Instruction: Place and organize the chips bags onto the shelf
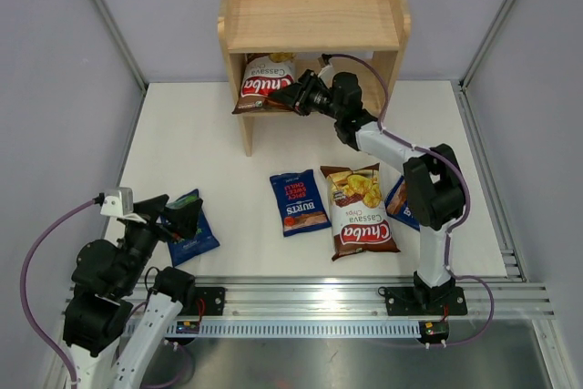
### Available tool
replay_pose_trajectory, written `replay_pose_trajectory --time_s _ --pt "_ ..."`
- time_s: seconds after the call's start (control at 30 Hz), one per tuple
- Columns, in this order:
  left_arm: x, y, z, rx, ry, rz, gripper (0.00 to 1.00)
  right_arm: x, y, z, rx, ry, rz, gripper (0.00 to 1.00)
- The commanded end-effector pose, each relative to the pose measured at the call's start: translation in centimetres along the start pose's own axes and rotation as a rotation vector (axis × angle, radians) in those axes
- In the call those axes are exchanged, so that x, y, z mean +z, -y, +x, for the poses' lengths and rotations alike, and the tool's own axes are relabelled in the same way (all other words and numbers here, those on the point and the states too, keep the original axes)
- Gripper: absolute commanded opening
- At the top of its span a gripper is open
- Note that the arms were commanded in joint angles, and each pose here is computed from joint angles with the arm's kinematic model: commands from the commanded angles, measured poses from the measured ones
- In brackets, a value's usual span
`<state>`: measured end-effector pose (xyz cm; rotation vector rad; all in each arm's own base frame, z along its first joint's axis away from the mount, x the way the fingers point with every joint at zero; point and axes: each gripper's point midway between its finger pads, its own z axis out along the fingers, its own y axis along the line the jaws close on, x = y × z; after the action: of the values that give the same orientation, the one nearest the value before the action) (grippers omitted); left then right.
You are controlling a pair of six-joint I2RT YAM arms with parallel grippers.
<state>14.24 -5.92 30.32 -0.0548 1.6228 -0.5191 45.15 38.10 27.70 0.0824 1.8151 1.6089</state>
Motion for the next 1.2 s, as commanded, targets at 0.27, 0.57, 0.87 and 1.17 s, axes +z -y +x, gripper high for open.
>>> replay_pose_trajectory --time_s 0.27,0.57,0.87,1.17 --pt "0.2 0.1 -0.9 0.014 0.043 0.009 0.99 1.5 -1.3 -0.9 0.018 -0.014 -0.036 0.46" --pt "0.1 0.1 -0.9 0.014 0.046 0.007 0.99 -0.2 -1.4 -1.0 -0.015 0.009 0.047 0.68" --pt "-0.1 0.1 -1.1 0.013 0.056 0.011 0.99 -3.0 -0.1 -0.7 -0.052 0.041 0.176 0.92" --pt "-0.1 0.1 -1.1 0.012 0.055 0.009 0.99 -6.6 -3.0 0.1 -0.109 0.047 0.151 0.99"
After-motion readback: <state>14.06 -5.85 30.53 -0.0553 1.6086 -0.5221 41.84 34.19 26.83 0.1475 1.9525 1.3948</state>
